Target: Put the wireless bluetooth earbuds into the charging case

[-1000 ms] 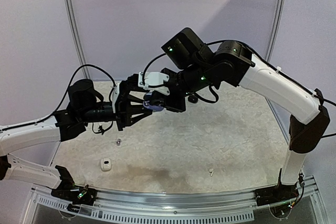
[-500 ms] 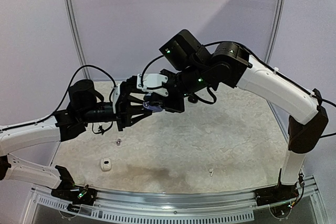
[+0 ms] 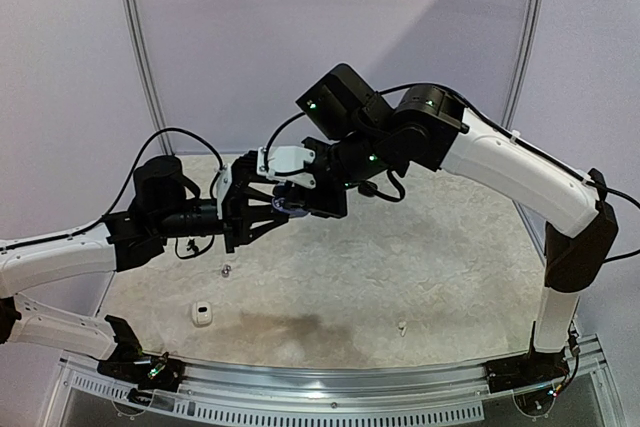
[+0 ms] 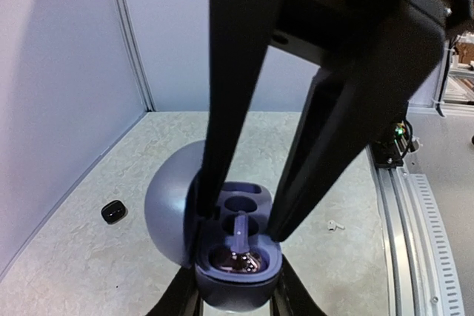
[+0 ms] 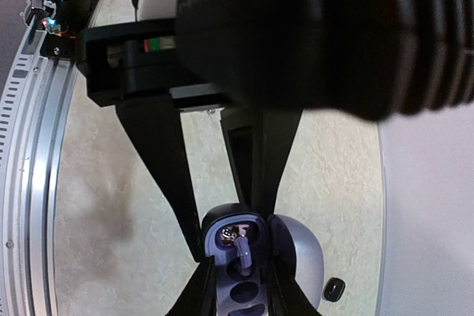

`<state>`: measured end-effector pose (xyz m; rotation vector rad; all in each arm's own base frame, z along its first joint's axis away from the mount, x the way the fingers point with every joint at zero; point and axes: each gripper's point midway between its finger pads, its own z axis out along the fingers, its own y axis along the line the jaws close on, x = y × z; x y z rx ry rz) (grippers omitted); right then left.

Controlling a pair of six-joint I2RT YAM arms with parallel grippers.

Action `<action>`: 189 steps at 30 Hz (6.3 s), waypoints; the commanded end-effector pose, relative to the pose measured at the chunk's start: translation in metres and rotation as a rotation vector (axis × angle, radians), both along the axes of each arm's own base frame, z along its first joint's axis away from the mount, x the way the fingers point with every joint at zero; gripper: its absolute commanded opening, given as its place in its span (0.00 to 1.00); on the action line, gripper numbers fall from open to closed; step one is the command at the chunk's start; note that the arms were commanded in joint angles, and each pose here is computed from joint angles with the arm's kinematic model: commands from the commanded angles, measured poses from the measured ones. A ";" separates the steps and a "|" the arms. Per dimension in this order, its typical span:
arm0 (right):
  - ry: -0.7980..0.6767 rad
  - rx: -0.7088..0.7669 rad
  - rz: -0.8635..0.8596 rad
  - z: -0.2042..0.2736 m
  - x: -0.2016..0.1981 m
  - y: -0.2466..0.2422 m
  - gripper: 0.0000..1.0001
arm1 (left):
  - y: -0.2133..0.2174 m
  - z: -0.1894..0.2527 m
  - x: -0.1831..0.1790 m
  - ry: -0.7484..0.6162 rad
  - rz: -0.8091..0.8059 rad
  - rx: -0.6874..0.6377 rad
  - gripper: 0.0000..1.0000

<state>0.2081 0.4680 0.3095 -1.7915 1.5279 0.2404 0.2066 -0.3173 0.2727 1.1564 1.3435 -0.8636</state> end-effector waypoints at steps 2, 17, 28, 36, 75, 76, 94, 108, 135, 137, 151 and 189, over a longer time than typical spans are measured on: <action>-0.016 0.058 -0.021 0.024 -0.001 -0.007 0.27 | 0.004 0.021 -0.004 -0.020 -0.007 -0.077 0.00; -0.054 0.402 0.027 0.122 -0.011 -0.010 0.37 | 0.024 0.021 0.018 0.092 0.110 -0.123 0.00; 0.097 0.642 -0.361 0.094 0.075 -0.006 0.67 | 0.130 0.028 0.087 0.242 0.559 -0.212 0.00; 0.323 0.552 -0.344 -0.030 0.092 0.091 0.88 | 0.200 0.017 0.094 0.243 0.797 -0.259 0.00; 0.401 0.288 -0.190 -0.301 0.052 0.193 0.51 | 0.217 0.004 0.094 0.229 0.846 -0.239 0.00; 0.399 0.284 -0.189 -0.303 0.052 0.192 0.48 | 0.217 0.003 0.094 0.229 0.847 -0.239 0.00; 0.362 0.364 -0.320 -0.271 0.076 0.165 0.27 | 0.213 0.001 0.090 0.213 0.818 -0.221 0.00; 0.256 0.384 -0.974 -0.260 0.134 -0.015 0.21 | 0.179 -0.003 0.077 0.212 0.636 -0.166 0.00; 0.281 0.282 -1.545 -0.306 0.082 -0.213 0.26 | 0.133 0.003 0.065 0.183 0.468 -0.117 0.00; 0.282 0.275 -1.546 -0.307 0.081 -0.214 0.29 | 0.134 0.004 0.066 0.175 0.472 -0.117 0.00; 0.318 0.278 -1.505 -0.309 0.081 -0.201 0.40 | 0.135 0.003 0.067 0.157 0.481 -0.112 0.00; 0.397 0.332 -1.037 -0.184 0.094 -0.171 0.96 | 0.137 -0.004 0.064 0.143 0.484 -0.097 0.00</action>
